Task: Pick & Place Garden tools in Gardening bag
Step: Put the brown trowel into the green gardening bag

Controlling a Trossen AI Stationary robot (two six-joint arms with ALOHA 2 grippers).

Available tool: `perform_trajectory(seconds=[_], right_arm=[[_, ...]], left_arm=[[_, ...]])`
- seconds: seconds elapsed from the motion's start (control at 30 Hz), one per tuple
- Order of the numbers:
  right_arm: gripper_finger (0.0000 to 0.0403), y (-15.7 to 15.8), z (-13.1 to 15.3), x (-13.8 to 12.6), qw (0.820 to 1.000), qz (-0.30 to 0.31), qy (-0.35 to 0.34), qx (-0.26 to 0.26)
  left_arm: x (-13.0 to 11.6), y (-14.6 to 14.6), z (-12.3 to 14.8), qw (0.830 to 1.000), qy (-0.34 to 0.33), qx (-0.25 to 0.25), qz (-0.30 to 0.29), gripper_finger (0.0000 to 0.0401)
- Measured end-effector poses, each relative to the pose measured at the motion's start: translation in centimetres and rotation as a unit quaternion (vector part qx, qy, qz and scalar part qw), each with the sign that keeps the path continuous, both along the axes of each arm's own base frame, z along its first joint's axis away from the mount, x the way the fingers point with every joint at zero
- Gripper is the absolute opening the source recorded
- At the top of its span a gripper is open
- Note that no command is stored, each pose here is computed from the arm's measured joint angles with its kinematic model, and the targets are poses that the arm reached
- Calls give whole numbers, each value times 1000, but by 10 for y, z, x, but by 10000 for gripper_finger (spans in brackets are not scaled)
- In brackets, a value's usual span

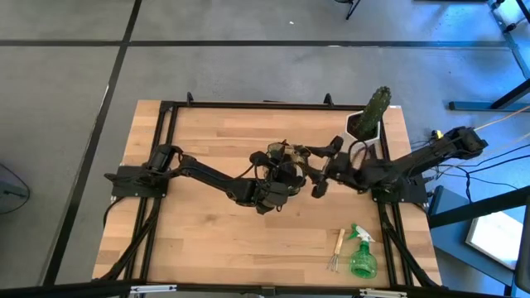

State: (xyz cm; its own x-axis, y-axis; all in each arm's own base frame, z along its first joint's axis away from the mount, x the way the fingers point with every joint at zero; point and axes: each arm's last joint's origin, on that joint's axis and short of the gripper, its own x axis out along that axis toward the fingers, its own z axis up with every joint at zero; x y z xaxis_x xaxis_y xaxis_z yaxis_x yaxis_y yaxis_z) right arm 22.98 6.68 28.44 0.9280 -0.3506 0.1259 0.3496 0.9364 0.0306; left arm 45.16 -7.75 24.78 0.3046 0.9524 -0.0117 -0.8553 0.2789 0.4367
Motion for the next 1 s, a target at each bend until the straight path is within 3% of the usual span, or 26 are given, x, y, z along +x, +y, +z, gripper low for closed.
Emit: perform_trajectory(seconds=[0.27,0.77,1.0], right_arm=[[274,12,4,24,997,-65,30,-13],[267,15,5,25,997,-33,47,-58],[237,16,6,24,997,-37,42,-52]], left_arm=[[0,-1,-1,1000,2,1,1,63],[-2,-7,-3,1000,12,4,-3,63],[-2,-9,-3,1000,9,2,-7,63]])
